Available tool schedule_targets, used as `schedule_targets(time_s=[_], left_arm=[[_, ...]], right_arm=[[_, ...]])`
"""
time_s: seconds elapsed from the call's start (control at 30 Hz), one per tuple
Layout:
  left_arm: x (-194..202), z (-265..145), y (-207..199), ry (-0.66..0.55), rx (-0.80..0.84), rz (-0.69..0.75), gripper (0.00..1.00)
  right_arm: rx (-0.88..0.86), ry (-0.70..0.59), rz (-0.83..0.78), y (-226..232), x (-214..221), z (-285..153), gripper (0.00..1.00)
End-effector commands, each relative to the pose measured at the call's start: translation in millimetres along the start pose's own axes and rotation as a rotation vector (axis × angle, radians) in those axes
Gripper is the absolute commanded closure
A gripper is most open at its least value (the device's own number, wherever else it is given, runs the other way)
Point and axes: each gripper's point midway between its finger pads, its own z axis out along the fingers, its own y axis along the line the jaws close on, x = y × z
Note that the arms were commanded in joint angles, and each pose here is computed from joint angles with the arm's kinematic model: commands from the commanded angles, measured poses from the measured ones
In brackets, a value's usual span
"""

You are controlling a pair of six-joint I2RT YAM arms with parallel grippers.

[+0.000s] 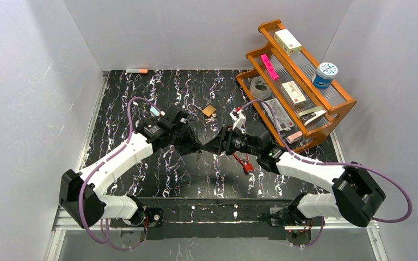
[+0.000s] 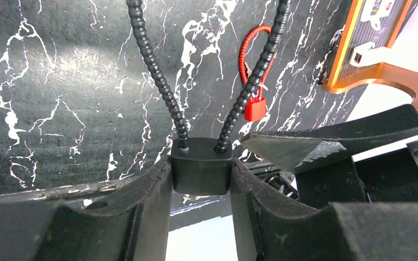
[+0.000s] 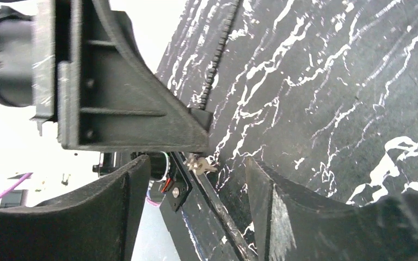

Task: Unlock with the key
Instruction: Unlock the lock.

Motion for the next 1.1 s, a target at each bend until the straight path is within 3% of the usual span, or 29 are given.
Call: schedule_targets(time_s=[0.0,0.23,0.63,0.77,0.9,1.07], left_arm=[[3,-7,-12,0.024,0.034,-0.014,1.00],[4,-2,-18,0.038,0.050,-0.135,1.00],[-4,-4,-33,0.010,0.111,-0.252,1.00],[-4,-6,-32,0.005,0.121,-0.259,1.00],[0,-6,-26,0.008,0.120,-0.276,1.00],[2,-8,-27,0.016,0.137,-0.273,0.99]], right_arm=[[-0.166,-0.133,-0.106,33,-22,-11,0.26],[-0.210,-0.159,-0.107,43,-26,-3,0.22],[0.006,-0.227,-0.071,18,-31,19,0.27],[0.034,-0.270,-0.019,16,-40,24,0.45],[0.004,-0.329,-0.004,22,-48,25,0.51],[-0.013,-0.338,0.002,24,-48,27,0.81]])
